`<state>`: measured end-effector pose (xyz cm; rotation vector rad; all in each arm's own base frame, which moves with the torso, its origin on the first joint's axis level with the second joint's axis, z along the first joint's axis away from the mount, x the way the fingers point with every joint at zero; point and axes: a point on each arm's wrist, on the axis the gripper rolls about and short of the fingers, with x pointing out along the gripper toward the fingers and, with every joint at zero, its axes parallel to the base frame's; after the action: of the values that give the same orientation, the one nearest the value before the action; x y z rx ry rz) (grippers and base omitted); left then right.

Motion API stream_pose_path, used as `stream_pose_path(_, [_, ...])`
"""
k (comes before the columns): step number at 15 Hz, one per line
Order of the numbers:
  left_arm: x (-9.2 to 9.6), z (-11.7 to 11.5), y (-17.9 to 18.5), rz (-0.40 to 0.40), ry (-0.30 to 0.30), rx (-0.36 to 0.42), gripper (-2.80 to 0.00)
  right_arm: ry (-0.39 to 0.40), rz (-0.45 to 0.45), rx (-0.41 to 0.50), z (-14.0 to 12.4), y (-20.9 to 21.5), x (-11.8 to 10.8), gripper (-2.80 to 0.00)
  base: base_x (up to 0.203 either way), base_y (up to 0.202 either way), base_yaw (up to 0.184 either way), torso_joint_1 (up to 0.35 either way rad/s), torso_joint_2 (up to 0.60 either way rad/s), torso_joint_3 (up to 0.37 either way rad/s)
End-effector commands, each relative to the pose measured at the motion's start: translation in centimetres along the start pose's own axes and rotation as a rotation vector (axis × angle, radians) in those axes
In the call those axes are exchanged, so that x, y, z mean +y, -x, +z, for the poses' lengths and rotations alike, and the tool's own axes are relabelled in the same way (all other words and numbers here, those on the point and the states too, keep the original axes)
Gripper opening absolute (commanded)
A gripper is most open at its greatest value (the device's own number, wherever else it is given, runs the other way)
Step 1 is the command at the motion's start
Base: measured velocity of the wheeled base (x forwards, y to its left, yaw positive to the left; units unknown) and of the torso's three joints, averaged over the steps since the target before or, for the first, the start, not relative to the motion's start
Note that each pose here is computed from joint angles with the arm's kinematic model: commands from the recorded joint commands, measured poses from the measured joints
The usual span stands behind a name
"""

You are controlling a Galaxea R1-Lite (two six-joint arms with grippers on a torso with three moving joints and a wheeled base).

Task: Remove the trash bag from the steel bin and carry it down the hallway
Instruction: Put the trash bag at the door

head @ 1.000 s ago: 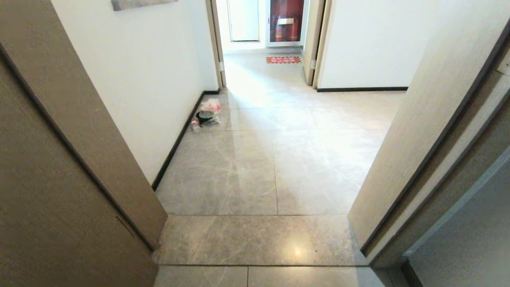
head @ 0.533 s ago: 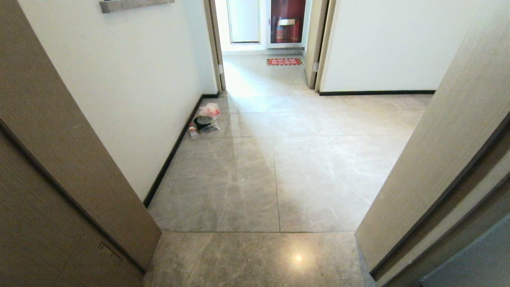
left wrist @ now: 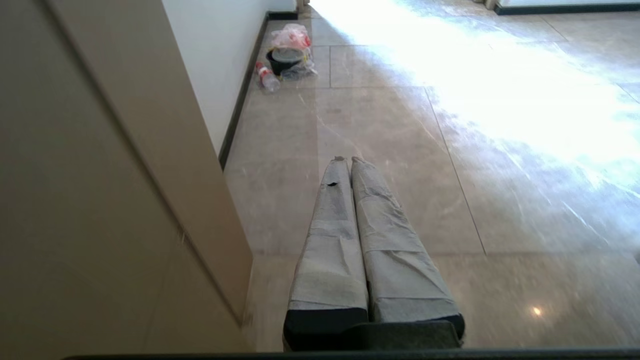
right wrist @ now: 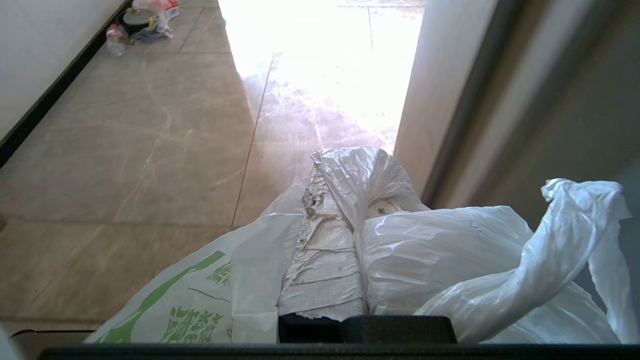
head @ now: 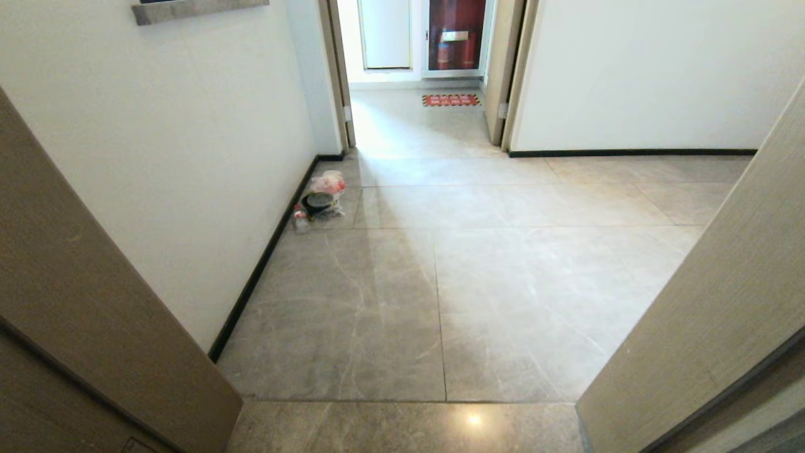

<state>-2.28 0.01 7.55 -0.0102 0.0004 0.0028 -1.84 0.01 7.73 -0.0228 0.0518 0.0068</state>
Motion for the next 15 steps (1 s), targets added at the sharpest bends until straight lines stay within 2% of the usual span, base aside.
stream_pose_path(1, [0.00, -0.05, 0.00, 0.000, 0.000, 0.000, -2.80, 0.000, 0.000, 0.000, 0.01, 0.00, 0.00, -2.80, 0.192, 0.000, -0.001, 0.002, 0.00, 0.004])
stream_pose_path(15, [0.00, -0.05, 0.00, 0.000, 0.000, 0.000, -2.80, 0.002, 0.000, 0.000, 0.01, 0.00, 0.00, -2.80, 0.192, 0.000, 0.000, 0.002, 0.00, 0.003])
